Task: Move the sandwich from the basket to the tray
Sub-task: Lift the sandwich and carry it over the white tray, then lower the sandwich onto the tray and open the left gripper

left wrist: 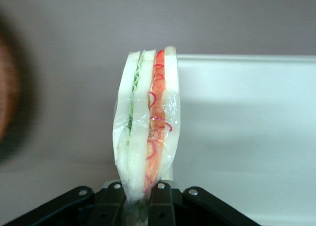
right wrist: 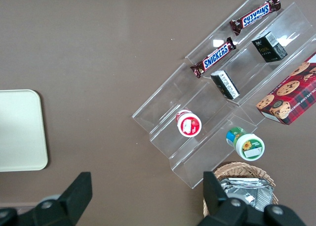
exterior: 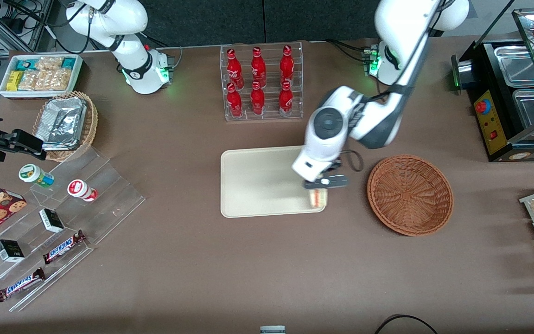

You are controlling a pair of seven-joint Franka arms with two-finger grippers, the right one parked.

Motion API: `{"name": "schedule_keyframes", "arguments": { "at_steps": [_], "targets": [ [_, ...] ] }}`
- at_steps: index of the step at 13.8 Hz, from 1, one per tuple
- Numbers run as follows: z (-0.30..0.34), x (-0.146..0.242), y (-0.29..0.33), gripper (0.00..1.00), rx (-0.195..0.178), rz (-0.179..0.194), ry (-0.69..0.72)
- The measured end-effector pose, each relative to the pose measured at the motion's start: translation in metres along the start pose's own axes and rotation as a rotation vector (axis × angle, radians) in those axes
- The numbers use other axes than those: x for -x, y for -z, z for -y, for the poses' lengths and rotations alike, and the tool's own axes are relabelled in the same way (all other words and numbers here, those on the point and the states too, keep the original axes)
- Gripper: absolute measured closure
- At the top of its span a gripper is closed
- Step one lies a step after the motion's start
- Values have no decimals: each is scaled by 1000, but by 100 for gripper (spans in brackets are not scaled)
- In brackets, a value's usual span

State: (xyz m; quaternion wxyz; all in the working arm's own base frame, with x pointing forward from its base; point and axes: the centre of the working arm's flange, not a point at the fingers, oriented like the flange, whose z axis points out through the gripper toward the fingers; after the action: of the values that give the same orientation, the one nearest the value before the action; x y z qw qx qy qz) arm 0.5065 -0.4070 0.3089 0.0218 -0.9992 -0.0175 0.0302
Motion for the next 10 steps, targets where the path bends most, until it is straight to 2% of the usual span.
{"name": "schedule_keyframes", "arguments": {
  "at_steps": [4,7,10],
  "targets": [
    [-52,23,-15,85,9,10,-90],
    [-63,29,-21,85,16,20,-160],
    [-68,34,-27,85,17,31,-172]
  ]
}}
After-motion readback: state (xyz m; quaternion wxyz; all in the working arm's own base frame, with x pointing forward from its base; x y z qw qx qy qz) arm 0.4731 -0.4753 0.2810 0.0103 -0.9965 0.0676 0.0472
